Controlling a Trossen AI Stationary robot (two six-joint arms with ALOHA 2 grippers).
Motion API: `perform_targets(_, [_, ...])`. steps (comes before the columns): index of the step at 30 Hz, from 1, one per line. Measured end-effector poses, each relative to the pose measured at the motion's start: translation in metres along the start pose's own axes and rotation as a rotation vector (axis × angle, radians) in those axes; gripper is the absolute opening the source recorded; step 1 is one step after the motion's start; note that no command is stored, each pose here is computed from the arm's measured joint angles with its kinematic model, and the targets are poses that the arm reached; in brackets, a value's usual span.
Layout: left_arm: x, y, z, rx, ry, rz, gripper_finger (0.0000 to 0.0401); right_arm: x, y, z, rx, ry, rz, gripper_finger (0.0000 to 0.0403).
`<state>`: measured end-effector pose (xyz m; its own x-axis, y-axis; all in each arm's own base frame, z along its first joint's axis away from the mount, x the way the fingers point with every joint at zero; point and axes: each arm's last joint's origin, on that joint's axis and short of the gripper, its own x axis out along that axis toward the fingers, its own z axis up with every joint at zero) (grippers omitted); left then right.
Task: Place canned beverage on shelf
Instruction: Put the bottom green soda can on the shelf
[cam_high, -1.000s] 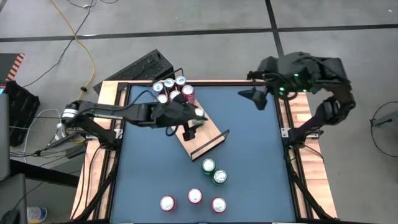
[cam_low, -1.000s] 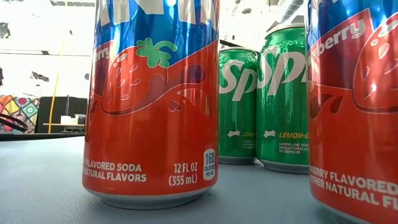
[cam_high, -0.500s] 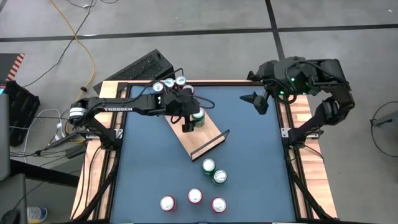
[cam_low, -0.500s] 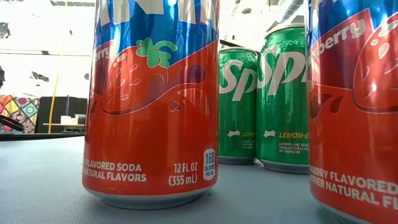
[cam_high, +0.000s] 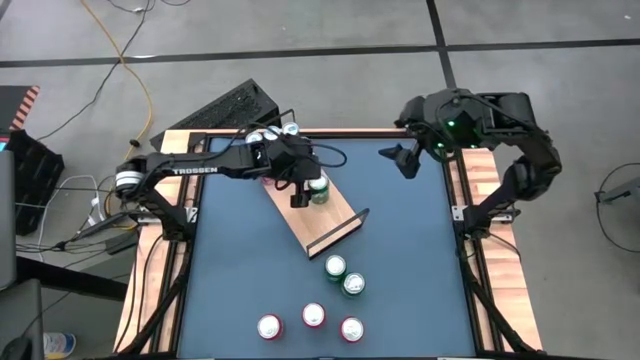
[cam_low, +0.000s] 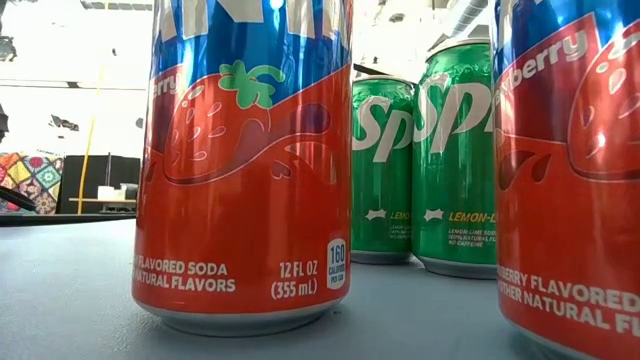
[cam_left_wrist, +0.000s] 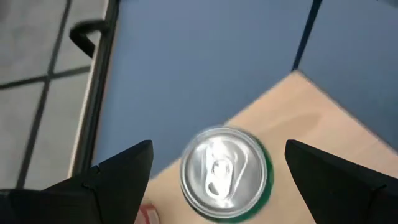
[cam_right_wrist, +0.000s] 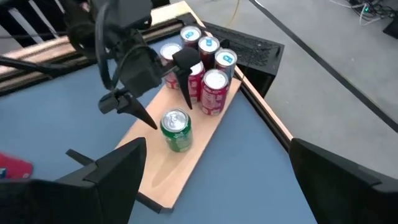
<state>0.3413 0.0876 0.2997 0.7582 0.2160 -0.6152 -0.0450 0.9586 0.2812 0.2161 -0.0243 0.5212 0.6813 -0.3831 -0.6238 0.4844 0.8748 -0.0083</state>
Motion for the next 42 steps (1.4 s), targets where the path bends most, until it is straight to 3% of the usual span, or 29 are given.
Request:
perform_targets(22, [0.032,-0.005,-0.018,0.018,0.12,-0.055,0.0352,0.004,0.004,0.0,0.002,0.013,0.006,0.038])
perform_targets(27, [0.04,-0.008,-0.024,0.002,0.164,-0.074,0.0332,0.005,0.004,0.0,0.002,0.012,0.006,0.038])
perform_targets(32, [0.04,-0.008,-0.023,-0.003,0.165,-0.054,0.0308,0.005,0.004,0.001,0.003,0.01,0.006,0.038])
perform_targets(42, [0.038,-0.003,-0.024,-0.043,0.176,-0.011,0.0307,0.004,0.004,0.001,0.003,0.009,0.006,0.038])
